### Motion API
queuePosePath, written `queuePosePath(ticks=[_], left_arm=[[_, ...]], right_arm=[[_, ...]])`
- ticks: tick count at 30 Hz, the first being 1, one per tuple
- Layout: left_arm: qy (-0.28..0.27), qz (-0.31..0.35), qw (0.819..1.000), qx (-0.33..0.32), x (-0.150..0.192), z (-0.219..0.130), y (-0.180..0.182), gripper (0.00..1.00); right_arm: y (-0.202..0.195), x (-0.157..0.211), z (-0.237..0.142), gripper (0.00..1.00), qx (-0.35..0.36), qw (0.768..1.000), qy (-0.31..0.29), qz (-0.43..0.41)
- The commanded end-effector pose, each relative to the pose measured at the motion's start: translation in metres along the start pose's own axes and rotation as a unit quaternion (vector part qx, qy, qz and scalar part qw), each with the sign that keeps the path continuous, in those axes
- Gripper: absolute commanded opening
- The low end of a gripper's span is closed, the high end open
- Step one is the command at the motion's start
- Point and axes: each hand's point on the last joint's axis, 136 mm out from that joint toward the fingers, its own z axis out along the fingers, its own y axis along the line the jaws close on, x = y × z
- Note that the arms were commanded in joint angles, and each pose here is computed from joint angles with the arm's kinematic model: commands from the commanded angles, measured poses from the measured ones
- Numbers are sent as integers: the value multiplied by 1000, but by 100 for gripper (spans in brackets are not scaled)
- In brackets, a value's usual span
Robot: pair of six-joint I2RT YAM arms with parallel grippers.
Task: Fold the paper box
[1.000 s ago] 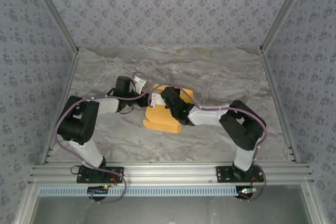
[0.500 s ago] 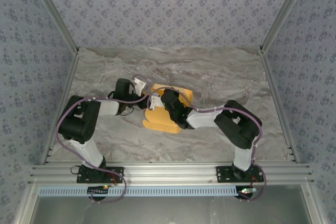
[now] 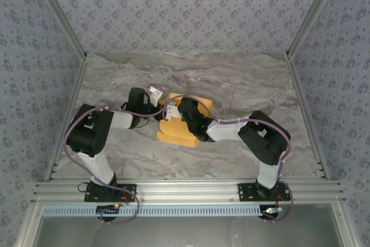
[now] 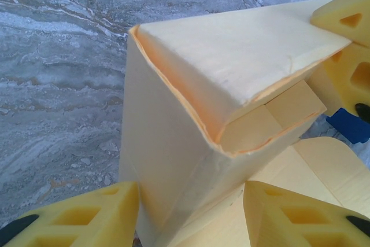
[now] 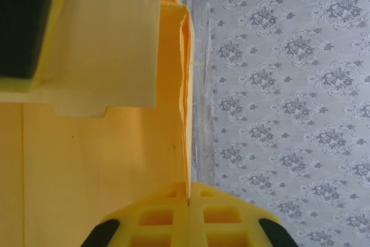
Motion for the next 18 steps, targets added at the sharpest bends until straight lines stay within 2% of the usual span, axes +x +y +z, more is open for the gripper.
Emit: queuePosePath(ticks=[1,11,18], left_arm=[[-10,21,1000,-4,0,4,2,50],[-32,26,999,-34,-2,8,10,46],[-52,23,997,-57,-7,6,15,38]], right_arm=[[7,1,-2,0,-22,1000,-5,2],[7,0,-1,0,-26,1000,-5,5],[8,1,0,0,-27,1000,-6,7]])
